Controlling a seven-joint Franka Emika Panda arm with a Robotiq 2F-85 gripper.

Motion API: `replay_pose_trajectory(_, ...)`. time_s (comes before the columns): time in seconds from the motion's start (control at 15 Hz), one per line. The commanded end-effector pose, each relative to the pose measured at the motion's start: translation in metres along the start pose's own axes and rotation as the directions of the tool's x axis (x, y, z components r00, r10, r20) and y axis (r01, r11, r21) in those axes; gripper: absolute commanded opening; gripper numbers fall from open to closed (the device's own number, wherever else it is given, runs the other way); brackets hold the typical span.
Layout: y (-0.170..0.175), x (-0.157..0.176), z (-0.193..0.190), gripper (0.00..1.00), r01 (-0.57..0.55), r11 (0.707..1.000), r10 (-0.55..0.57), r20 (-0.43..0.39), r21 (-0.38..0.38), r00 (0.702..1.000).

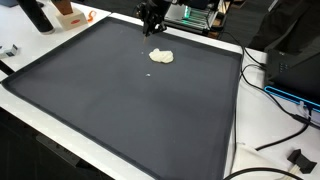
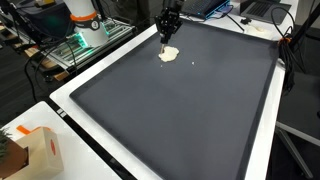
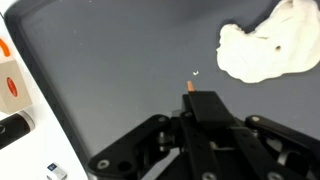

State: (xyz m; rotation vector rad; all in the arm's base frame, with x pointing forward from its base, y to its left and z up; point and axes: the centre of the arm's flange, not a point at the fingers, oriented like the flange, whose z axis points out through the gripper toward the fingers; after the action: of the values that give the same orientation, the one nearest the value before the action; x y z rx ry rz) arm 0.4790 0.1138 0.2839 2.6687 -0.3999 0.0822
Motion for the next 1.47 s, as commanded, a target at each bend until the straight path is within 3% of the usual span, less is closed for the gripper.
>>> replay_pose_trajectory(0.0, -0.013, 0.003, 0.011, 0.03, 0.013, 0.998, -0.011, 0.029, -0.058, 1.000)
replay_pose_trajectory(0.67, -0.036, 0.003, 0.032, 0.03, 0.055, 0.983, -0.048, 0.045, -0.176, 0.998)
replay_pose_trajectory(1.4, -0.049, 0.001, 0.050, 0.03, 0.082, 0.948, -0.094, -0.025, -0.306, 0.995)
